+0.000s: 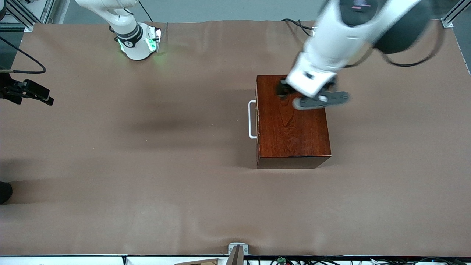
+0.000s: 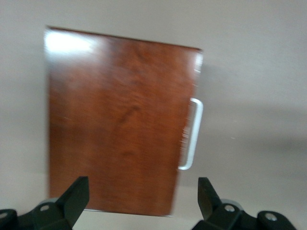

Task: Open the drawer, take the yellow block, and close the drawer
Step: 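Reach the left gripper over the box to the white drawer handle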

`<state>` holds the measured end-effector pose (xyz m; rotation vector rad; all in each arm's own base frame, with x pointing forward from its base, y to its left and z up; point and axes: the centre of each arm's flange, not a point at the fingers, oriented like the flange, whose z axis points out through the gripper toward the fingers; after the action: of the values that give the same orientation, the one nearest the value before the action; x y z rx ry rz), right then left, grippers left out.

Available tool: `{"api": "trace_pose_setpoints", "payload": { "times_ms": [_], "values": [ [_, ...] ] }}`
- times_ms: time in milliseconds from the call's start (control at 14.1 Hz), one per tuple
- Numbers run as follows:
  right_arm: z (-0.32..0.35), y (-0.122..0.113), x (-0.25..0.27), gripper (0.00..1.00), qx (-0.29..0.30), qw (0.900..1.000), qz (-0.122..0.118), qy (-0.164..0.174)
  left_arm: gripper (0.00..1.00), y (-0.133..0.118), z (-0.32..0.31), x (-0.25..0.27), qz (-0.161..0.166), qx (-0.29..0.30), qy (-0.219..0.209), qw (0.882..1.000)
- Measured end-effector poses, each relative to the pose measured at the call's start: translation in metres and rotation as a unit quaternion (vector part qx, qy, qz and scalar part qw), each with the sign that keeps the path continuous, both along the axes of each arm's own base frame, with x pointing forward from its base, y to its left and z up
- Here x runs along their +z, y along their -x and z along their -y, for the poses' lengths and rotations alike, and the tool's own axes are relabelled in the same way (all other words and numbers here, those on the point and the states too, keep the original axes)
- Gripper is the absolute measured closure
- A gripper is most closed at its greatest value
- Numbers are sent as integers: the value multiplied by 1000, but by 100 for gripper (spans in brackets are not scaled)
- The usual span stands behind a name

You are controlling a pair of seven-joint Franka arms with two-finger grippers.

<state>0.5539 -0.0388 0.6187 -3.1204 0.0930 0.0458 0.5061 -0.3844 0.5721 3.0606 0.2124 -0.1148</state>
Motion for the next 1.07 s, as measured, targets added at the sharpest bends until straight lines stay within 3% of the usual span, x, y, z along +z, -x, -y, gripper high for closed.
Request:
{"api": "trace_pose_setpoints", "payload": {
  "times_ms": [426, 852, 1065],
  "values": [
    [0, -1, -1, 0, 0, 1000, -1, 0, 0, 55, 124, -57, -14, 7, 7, 1000],
    [0, -1, -1, 0, -1, 1000, -1, 0, 0, 77, 181, -152, 12, -29, -76, 997],
    [1, -1, -1, 0, -1, 1000, -1, 0, 0, 73, 183, -174, 11, -59, -91, 994]
  ]
}}
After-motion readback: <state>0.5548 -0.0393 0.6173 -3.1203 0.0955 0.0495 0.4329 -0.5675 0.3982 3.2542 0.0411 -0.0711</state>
